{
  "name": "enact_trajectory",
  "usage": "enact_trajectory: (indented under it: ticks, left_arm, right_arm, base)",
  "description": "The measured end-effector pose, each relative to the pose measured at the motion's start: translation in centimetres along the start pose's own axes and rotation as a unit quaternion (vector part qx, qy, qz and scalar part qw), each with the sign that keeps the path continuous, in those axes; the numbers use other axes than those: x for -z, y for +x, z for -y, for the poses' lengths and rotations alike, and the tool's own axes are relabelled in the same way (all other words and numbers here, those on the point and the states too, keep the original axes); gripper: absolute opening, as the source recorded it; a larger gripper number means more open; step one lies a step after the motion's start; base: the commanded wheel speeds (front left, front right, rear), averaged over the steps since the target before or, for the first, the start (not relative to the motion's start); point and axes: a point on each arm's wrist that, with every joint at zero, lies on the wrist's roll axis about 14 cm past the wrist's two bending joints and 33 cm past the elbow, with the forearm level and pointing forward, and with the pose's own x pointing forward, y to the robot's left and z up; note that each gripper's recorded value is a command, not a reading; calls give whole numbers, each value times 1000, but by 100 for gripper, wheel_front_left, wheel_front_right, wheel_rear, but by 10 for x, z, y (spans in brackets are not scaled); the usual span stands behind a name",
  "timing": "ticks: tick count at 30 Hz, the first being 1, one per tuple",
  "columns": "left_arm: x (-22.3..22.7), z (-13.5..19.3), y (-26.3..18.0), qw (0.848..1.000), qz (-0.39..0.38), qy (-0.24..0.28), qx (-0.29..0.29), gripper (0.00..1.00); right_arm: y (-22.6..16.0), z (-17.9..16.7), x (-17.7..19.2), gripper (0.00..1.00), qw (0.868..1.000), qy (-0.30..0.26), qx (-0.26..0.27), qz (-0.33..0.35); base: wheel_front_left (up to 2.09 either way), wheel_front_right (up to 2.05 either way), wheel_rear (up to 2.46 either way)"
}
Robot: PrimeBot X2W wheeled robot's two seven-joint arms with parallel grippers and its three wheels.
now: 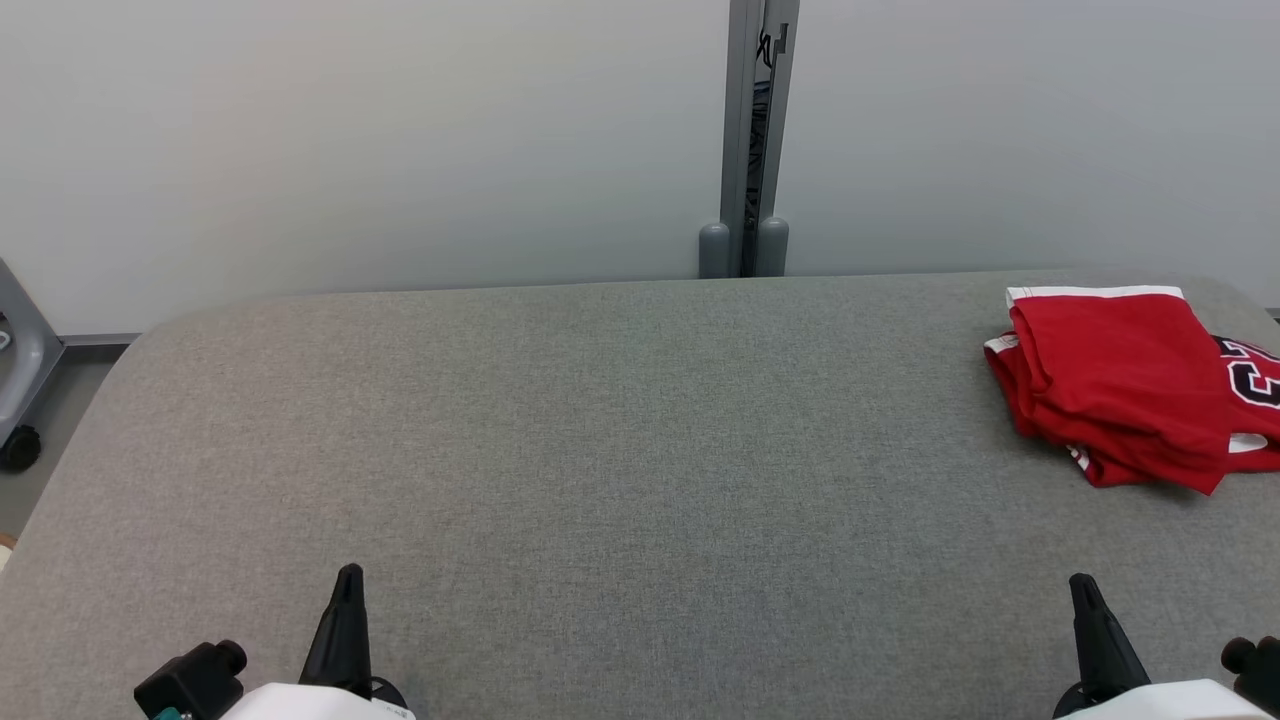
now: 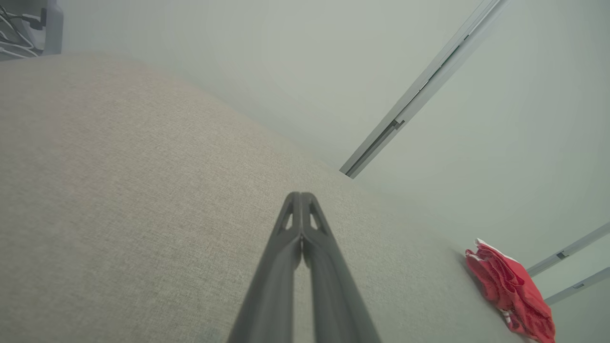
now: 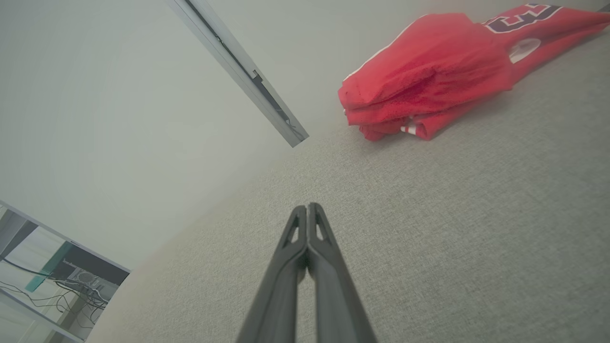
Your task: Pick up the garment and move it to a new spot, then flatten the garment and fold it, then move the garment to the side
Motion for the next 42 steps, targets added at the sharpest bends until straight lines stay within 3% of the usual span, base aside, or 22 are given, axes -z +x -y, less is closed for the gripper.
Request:
enact_trajectory:
  ticks: [16, 42]
  left_arm:
    - [-4, 9, 15, 994, -7, -108, 10, 0]
    - [-7, 22, 33, 970, -20, -240, 24, 0]
  right_arm:
    - [10, 9, -15, 0, 994, 104, 16, 10]
    - [20, 22, -35, 0, 972, 233, 24, 24]
  base:
    - [0, 0, 0]
    - [0, 0, 0]
